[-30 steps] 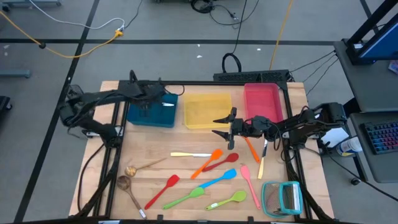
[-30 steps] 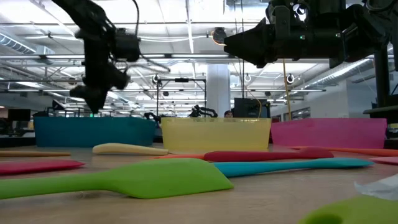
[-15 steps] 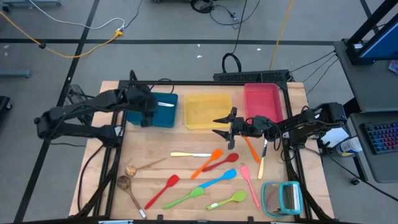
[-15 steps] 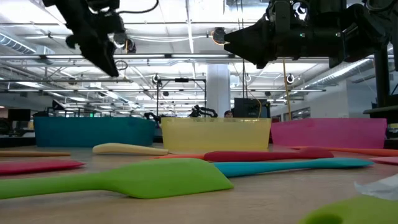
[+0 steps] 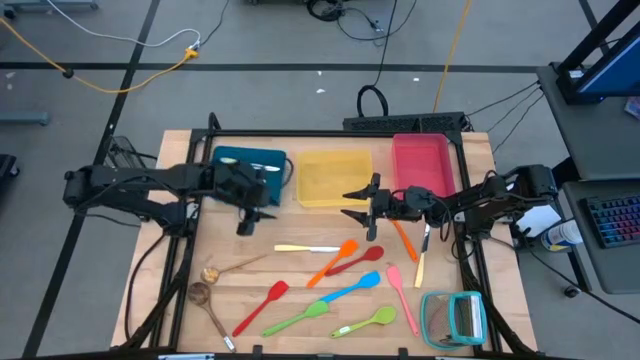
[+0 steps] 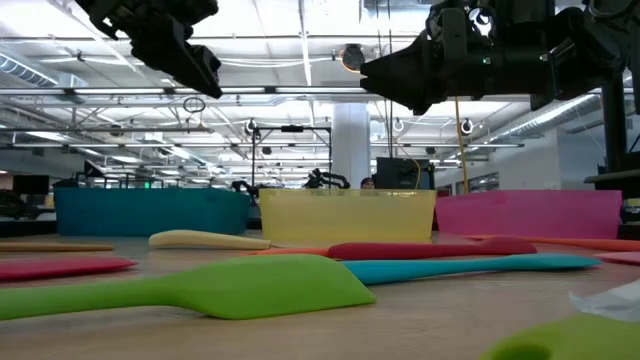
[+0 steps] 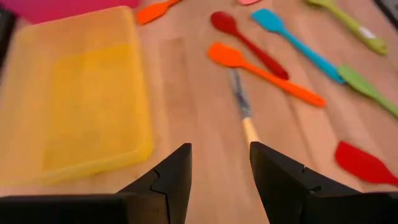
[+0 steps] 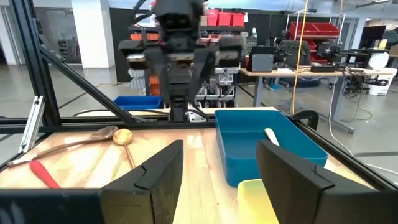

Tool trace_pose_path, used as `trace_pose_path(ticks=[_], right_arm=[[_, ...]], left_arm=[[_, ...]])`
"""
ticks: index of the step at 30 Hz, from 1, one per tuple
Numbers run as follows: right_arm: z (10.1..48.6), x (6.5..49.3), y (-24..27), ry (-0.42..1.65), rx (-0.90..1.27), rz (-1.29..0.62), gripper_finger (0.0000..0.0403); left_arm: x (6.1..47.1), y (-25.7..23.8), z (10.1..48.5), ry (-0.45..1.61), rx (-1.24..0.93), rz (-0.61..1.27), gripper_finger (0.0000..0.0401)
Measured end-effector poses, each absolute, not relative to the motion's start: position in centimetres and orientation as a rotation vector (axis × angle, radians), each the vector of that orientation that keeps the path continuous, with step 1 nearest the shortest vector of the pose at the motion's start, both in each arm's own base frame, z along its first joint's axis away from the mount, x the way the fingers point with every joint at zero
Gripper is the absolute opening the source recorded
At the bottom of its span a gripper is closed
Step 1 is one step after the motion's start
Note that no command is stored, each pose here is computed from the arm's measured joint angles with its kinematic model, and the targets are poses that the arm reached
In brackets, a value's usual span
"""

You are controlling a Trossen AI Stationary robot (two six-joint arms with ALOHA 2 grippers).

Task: Pick & Place Kitchen Items
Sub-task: Put the left yellow knife into the blue bin

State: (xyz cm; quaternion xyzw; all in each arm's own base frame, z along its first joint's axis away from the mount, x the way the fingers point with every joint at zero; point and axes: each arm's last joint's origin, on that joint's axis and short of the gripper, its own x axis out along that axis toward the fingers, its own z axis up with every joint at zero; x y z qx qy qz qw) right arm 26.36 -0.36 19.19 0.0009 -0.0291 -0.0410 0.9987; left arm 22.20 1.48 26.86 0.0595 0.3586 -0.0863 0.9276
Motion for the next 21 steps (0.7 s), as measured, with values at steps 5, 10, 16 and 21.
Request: trace_pose_path(ticks=[5,10,16,21], right_arm=[[19.1,26.4,-0.4,-0.047,0.002,-0.082,0.0196],[18.1,26.4,-0.3,0.057,0.047,-0.083,0.0196],[17.1,26.3,-0.2,0.153,0.087,-0.084,0.0196],[16.9,26.2,-0.2,0.174,0.087,-0.082,0.0196]], left_arm=[[23.6,-0.2,25.2,0.744,0.12,-0.239,0.0168],[25.0,-1.5,23.3,0.755,0.127,-0.265,0.0168],[26.8,-2.8,21.1,0.792,0.118,-0.212,0.0168],[27.7,-3.5,18.9,0.87,0.134,-0.189,0.0168]])
